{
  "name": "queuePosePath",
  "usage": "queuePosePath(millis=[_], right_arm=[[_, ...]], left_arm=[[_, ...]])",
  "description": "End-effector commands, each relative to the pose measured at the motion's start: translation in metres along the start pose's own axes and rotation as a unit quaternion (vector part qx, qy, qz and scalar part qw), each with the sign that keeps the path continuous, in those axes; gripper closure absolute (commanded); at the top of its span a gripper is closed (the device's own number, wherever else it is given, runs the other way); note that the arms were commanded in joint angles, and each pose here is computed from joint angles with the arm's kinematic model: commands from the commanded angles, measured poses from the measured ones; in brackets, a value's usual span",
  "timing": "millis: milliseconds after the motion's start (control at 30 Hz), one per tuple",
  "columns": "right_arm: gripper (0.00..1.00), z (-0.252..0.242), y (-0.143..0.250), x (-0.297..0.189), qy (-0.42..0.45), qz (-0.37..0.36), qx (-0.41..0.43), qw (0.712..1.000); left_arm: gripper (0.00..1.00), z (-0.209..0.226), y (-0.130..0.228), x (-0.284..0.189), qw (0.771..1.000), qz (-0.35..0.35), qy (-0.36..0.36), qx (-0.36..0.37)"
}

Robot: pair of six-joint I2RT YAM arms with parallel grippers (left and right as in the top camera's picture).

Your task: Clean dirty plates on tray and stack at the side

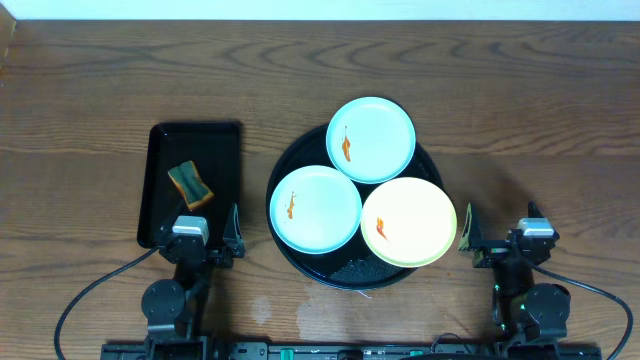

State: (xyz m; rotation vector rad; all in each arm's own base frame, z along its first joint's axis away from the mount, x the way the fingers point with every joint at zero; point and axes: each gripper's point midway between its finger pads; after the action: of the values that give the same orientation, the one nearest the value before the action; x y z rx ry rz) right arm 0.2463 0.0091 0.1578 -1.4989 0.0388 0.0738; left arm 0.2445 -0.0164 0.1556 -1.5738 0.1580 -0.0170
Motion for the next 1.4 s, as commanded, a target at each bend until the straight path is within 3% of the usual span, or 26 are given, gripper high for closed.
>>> queuePosePath(millis=[0, 1267, 1367], right_arm=[[0.01, -0.003, 0.000, 0.000, 0.007, 0.000, -0.006, 1.000], [0.01, -0.003, 0.000, 0.000, 0.007, -0.001, -0.006, 1.000], [0.01, -0.003, 0.000, 0.000, 0.007, -0.001, -0.006, 1.000]], left_arm=[[0.12, -0.003, 0.015, 0.000, 1.000, 0.024, 0.009, 0.005], [0.12, -0.003, 0.015, 0.000, 1.000, 0.024, 0.009, 0.005], [0.12, -0.017, 0.013, 0.000, 0.998, 0.021, 0.047, -0.022]])
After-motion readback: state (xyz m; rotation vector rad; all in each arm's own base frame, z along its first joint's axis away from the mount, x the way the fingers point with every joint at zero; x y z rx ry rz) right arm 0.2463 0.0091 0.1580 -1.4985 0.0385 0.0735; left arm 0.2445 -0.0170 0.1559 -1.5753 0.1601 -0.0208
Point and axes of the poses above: each gripper's point midway between its finger pads, its own x axis out along the fingers, its own z axis along the line the jaws close on, y = z × x, and after that the axes turned 2 degrees about x, right-handed
